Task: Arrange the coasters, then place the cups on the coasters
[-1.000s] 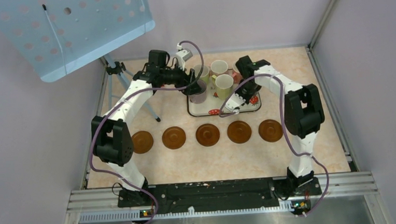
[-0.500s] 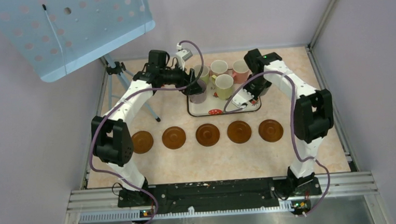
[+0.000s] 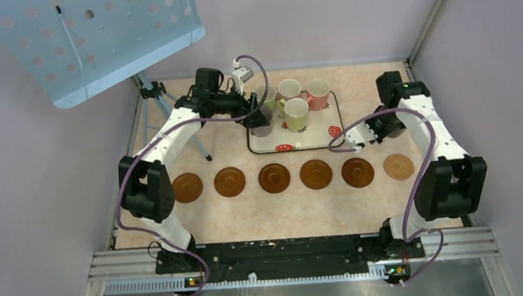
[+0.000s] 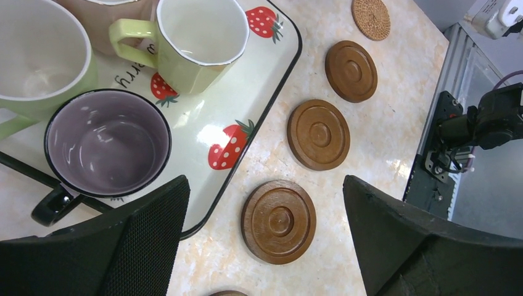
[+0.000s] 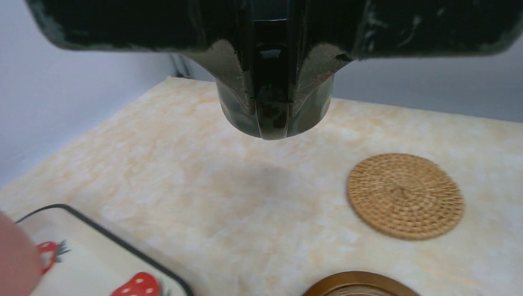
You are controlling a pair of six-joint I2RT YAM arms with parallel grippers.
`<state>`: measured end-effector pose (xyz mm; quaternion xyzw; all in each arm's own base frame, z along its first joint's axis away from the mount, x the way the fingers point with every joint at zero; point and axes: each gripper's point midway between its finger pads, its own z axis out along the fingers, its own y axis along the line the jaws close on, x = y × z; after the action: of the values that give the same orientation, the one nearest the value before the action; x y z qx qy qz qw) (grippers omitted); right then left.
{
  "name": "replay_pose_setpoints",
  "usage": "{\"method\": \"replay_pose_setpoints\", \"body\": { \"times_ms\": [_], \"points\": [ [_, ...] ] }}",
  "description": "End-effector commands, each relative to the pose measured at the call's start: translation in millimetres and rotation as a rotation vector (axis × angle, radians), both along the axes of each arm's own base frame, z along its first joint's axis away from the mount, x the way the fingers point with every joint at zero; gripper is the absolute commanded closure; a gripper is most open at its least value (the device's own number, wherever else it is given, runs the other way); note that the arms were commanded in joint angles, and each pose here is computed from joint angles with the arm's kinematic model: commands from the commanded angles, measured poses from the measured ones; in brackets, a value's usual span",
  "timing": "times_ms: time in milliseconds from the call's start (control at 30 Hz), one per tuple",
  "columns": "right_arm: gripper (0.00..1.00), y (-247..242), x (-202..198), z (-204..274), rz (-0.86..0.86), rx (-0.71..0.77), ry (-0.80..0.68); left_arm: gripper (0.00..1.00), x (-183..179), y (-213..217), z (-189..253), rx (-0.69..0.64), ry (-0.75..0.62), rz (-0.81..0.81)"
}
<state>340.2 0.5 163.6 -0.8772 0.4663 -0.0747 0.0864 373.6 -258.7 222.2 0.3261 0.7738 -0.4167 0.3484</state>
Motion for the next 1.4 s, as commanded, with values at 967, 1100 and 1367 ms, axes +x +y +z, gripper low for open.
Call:
{"method": "replay_pose_setpoints", "body": {
  "times_ms": [967, 1100, 1367],
  "points": [
    [1.00, -49.4, -55.0, -54.0, 0.270, -0.169, -0.135, 0.01, -2.8, -5.1, 15.8, -0.042, 0.012, 0.034],
    [1.00, -47.8, -47.3, -55.8, 0.275, -0.161, -0.126, 0.01, -1.5, -5.9, 14.7, -0.044, 0.016, 0.033],
    [1.00, -40.6, -48.6, -59.4, 0.299, -0.137, -0.094, 0.01, 0.7, -6.7, 14.2, -0.043, 0.014, 0.031]
  ]
}}
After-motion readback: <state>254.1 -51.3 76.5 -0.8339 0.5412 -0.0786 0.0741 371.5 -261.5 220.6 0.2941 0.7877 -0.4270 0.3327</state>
